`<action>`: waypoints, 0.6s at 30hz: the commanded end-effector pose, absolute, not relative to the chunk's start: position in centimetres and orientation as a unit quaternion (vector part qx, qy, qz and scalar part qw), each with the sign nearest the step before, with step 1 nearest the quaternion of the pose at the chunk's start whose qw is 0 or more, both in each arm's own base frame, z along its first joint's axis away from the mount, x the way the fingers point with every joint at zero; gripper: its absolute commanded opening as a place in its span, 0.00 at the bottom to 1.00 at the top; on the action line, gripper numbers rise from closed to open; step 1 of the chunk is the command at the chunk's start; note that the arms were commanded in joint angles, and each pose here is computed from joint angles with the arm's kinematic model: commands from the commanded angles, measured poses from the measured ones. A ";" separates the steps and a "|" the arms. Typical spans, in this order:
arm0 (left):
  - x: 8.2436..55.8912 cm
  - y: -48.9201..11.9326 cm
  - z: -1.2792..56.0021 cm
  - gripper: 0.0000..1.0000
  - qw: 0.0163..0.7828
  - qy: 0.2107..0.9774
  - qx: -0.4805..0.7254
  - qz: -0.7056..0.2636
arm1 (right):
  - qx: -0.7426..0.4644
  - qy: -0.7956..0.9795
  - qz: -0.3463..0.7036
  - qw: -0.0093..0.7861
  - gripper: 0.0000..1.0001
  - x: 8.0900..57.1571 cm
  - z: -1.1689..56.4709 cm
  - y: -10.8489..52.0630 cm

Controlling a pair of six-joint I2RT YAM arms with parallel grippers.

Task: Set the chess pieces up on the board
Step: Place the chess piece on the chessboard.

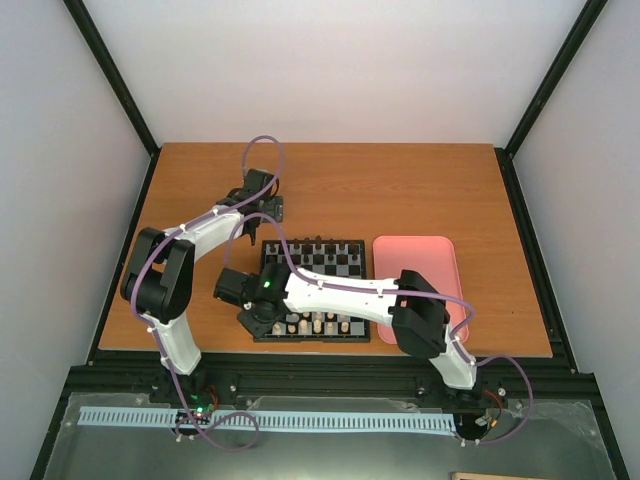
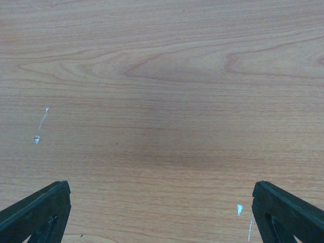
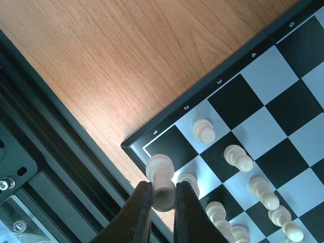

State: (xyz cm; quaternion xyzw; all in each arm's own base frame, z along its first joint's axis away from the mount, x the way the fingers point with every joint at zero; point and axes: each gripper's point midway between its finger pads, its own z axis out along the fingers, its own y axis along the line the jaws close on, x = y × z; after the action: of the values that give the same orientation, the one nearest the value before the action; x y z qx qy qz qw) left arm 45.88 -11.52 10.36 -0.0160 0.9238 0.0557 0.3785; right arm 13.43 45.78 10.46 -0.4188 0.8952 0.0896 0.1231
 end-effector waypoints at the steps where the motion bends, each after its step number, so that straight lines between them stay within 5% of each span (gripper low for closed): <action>1: 46.4 -11.9 12.4 1.00 0.402 0.914 -0.016 0.046 | -0.442 0.888 0.062 0.111 0.03 13.2 8.6 45.7; 18: 46.4 -11.9 12.3 1.00 0.401 0.915 -0.015 0.047 | -0.454 0.885 0.059 0.088 0.03 12.7 6.1 46.0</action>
State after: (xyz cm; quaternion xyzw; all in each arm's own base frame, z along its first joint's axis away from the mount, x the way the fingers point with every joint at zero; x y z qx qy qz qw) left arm 45.93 -11.36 10.36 -0.0176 0.9237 0.0563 0.3786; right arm 13.14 45.75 7.54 -0.4404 0.8897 0.0653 0.1007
